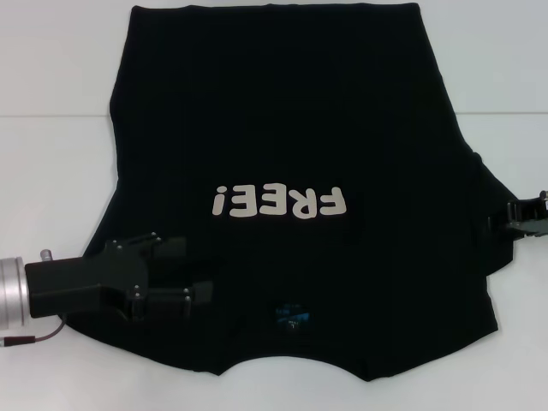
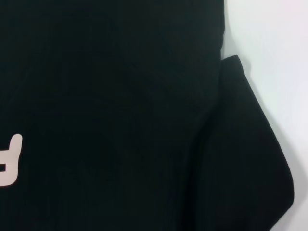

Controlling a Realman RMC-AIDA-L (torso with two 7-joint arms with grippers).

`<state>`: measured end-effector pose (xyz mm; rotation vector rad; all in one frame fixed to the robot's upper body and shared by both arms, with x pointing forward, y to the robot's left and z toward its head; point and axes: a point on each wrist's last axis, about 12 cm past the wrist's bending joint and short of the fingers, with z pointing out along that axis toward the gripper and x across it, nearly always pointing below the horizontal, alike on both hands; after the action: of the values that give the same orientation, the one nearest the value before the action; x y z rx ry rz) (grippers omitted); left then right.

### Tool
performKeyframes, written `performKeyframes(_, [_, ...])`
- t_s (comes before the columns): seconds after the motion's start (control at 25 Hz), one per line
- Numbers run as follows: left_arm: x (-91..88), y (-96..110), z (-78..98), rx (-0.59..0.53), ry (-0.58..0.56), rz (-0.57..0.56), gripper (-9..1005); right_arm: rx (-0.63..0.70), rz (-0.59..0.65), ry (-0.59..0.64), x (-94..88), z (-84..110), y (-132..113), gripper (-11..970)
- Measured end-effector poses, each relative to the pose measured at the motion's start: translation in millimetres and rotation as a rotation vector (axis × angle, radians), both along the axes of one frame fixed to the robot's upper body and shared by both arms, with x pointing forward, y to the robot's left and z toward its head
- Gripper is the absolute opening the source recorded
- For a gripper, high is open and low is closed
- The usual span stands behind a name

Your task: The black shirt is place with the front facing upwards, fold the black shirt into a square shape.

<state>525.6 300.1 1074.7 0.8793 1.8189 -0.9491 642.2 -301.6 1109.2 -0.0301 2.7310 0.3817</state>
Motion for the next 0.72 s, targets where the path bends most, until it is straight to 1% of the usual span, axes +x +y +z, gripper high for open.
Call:
performKeyframes(0.32, [0.1, 0.3, 0.0, 0.001, 0.0, 0.001, 929, -0.014, 0.011, -0.007, 0.9, 1.4, -0.2, 253])
performKeyframes(0.64, [0.5, 1.5, 0.3, 0.005, -0.002, 0.003, 926, -0.029, 0.008, -0.014, 1.0, 0.8, -2.8, 27])
performKeyframes(0.72, [0.6, 1.6, 0.3, 0.005, -0.002, 0.005, 926, -0.03, 0.005, -0.017, 0.9, 1.1, -4.7, 24])
